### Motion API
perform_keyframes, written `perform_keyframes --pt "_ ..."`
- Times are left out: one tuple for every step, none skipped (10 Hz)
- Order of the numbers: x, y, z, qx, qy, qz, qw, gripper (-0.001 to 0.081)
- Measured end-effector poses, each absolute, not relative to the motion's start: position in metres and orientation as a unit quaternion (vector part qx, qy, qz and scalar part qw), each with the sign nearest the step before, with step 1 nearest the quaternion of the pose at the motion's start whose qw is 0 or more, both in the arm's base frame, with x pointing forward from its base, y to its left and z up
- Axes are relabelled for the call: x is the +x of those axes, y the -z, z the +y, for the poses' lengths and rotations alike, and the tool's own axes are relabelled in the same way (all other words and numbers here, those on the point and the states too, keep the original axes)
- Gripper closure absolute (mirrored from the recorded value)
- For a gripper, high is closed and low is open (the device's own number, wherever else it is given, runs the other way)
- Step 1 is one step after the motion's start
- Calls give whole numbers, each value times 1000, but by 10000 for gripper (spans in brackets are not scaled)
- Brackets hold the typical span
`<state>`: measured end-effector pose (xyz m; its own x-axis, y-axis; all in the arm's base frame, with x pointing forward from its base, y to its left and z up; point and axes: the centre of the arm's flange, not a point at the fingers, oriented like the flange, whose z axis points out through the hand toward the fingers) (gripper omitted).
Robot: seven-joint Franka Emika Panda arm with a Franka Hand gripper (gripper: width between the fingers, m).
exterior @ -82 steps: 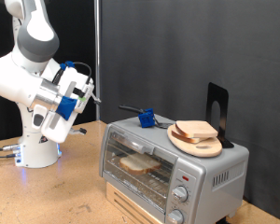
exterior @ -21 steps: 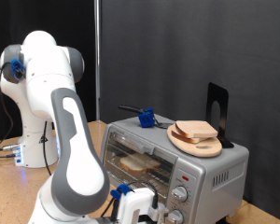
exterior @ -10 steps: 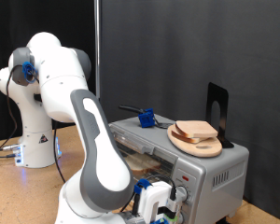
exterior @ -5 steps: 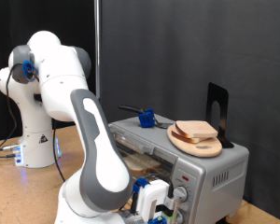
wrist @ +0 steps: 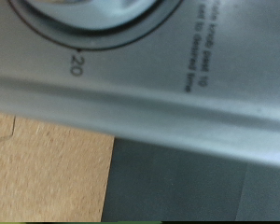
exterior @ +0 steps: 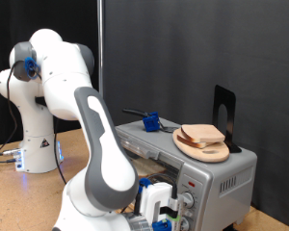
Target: Make a piece of toast with the oven
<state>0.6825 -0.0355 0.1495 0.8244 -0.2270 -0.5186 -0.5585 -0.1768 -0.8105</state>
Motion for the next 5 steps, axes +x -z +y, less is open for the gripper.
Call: perform_keyframes --pt "678 -153 -34 -767 -103 246 583 711" --pt "674 -154 -33 -777 -66 230 582 708" --pt "671 -155 -33 -782 -37 218 583 708" --pt "669 -155 -32 -784 -18 208 585 702" --pt "667 -155 -32 -785 -1 199 586 698"
